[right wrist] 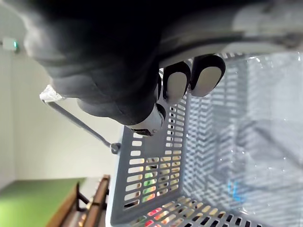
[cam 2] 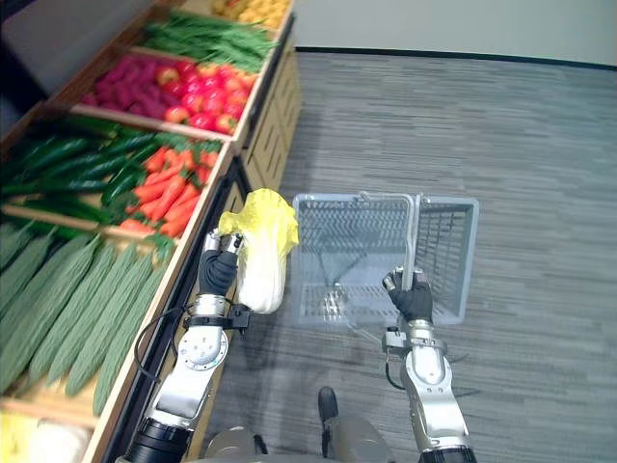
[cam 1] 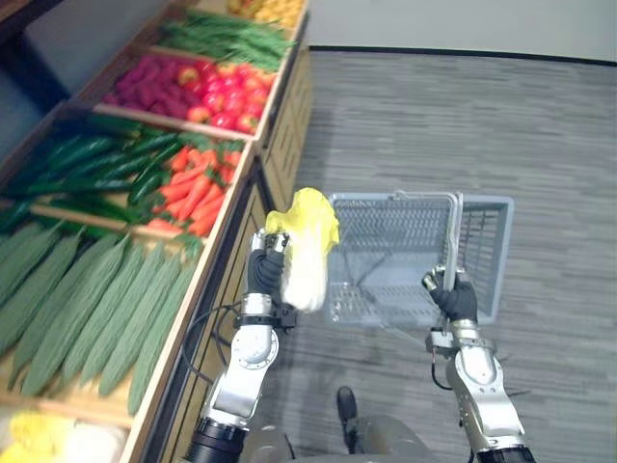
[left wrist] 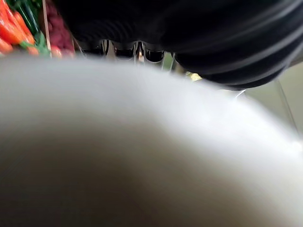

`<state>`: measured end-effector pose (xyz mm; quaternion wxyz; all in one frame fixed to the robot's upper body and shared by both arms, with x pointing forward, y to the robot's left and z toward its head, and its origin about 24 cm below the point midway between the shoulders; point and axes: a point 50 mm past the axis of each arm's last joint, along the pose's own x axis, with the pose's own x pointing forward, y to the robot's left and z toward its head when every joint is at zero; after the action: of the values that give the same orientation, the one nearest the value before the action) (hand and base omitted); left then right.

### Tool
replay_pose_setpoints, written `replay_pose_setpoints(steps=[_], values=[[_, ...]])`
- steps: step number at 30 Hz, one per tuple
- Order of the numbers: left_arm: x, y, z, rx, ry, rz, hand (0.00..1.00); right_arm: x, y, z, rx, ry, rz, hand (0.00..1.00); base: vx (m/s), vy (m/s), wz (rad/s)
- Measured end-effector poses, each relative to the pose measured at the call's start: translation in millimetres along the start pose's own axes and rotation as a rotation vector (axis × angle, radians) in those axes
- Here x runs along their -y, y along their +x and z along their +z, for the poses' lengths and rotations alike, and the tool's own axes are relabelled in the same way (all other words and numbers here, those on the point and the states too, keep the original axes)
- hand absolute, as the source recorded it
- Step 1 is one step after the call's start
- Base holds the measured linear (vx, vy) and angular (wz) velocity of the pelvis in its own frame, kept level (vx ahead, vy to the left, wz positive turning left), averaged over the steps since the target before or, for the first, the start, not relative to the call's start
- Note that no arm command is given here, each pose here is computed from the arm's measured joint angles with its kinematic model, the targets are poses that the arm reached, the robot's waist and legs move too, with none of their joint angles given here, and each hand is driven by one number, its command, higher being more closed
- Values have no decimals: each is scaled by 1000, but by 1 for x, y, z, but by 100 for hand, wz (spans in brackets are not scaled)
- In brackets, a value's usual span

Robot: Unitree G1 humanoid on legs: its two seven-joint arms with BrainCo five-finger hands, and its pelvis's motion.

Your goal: Pick vegetable in the basket

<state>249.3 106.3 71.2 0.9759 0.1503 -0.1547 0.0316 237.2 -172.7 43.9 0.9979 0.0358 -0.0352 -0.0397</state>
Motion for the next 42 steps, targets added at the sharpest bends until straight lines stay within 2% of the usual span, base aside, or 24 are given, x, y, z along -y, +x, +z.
replay_pose_setpoints(steps=[4, 8, 17, 18, 26, 35, 37, 39, 42], values=[[19, 1, -9, -19, 72, -121, 100, -4, -9, -9, -59, 84, 31, 100, 113, 265, -46], [24, 5, -7, 2, 115, -160, 100, -8, -13, -16, -113, 168, 49, 100, 88, 164, -3], [37, 1, -38, -122, 248, -293, 100, -48, -25, -28, -203, 306, 217, 100, 36, 56, -5], [39, 0, -42, -137, 271, -310, 0, -50, -26, -28, -210, 322, 229, 100, 0, 0, 0], [43, -3, -57, -191, 363, -363, 0, -62, -32, -32, -256, 389, 272, 100, 0, 0, 0], [40, -6, -63, -234, 374, -360, 0, -60, -37, -39, -274, 292, 267, 100, 0, 8, 1], [39, -6, -56, -219, 328, -336, 0, -53, -36, -39, -263, 257, 230, 100, 12, 41, 4], [36, -12, -40, -187, 180, -279, 0, -45, -36, -40, -250, 219, 159, 100, 18, 52, 9], [30, -18, -26, -166, 31, -218, 0, -36, -34, -39, -236, 189, 80, 100, 4, 28, 14]])
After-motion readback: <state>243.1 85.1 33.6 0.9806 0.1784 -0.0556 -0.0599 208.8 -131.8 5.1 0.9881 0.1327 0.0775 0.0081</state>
